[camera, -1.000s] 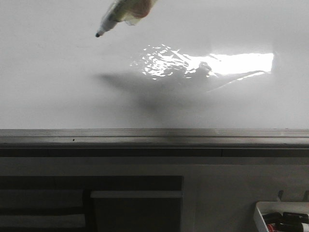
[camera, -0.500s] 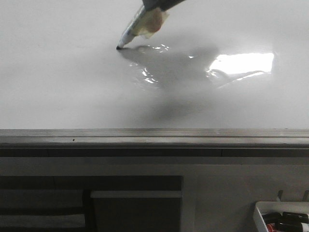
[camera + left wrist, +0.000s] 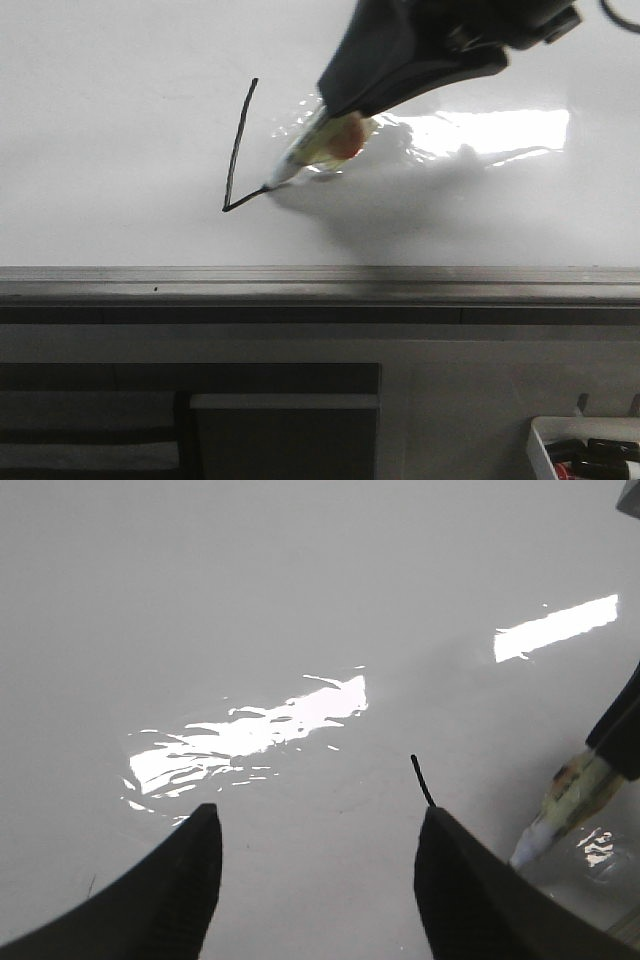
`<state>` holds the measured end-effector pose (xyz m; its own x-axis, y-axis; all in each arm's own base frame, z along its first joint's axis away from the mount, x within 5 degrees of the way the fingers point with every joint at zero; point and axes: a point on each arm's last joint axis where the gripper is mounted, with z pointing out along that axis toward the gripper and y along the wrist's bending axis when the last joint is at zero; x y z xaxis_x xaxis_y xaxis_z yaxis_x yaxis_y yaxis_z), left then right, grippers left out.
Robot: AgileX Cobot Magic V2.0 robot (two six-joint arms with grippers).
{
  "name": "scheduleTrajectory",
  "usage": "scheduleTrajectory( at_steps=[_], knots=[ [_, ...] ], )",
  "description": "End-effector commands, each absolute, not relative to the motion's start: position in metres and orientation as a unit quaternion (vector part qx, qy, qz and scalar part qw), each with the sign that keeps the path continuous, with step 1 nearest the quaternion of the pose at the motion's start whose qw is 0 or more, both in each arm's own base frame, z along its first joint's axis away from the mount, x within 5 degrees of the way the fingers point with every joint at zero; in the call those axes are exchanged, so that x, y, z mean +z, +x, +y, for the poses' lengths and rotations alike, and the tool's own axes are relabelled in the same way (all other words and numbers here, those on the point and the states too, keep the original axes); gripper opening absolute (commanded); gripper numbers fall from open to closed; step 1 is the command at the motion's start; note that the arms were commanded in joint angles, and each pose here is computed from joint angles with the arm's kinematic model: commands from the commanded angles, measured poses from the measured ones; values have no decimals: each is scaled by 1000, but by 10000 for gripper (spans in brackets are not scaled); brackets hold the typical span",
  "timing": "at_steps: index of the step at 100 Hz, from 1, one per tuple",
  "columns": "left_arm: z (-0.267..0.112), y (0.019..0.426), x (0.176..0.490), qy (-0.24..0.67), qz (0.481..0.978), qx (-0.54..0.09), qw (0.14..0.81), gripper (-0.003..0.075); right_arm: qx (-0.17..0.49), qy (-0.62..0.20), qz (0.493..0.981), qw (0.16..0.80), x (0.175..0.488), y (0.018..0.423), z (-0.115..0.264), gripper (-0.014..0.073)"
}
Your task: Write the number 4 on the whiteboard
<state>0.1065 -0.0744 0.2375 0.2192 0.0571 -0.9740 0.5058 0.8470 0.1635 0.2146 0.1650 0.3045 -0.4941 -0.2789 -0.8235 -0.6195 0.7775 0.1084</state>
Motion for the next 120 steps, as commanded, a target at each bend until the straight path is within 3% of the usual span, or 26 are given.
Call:
scheduleTrajectory(
  at_steps=[1,16,37,51,60,71,86,95,106,120],
  knots=[
    [-74,107,252,210,575,-158,774,398,178,-248,833,461,326,216,140,-61],
    [-74,107,252,210,575,-158,774,398,169,-237,843,452,329,214,127,-61],
    [-74,107,252,211,576,-158,774,398,209,-283,795,494,370,200,152,-61],
    [-74,107,251,212,577,-158,772,398,204,-283,776,525,382,212,159,-61],
    [-75,107,250,214,581,-158,769,398,195,-276,788,515,374,224,160,-61],
    [-75,108,249,215,584,-158,767,398,184,-284,826,451,346,235,164,-61],
    [-76,107,250,224,580,-157,768,398,207,-286,857,376,304,216,170,-61],
    [-77,106,249,238,579,-156,764,398,207,-295,858,366,288,207,174,-61],
    [-82,104,245,279,578,-150,752,398,210,-293,849,387,291,208,177,-61],
    [-98,98,242,390,526,-140,742,398,223,-329,822,408,317,197,182,-61]
  ],
)
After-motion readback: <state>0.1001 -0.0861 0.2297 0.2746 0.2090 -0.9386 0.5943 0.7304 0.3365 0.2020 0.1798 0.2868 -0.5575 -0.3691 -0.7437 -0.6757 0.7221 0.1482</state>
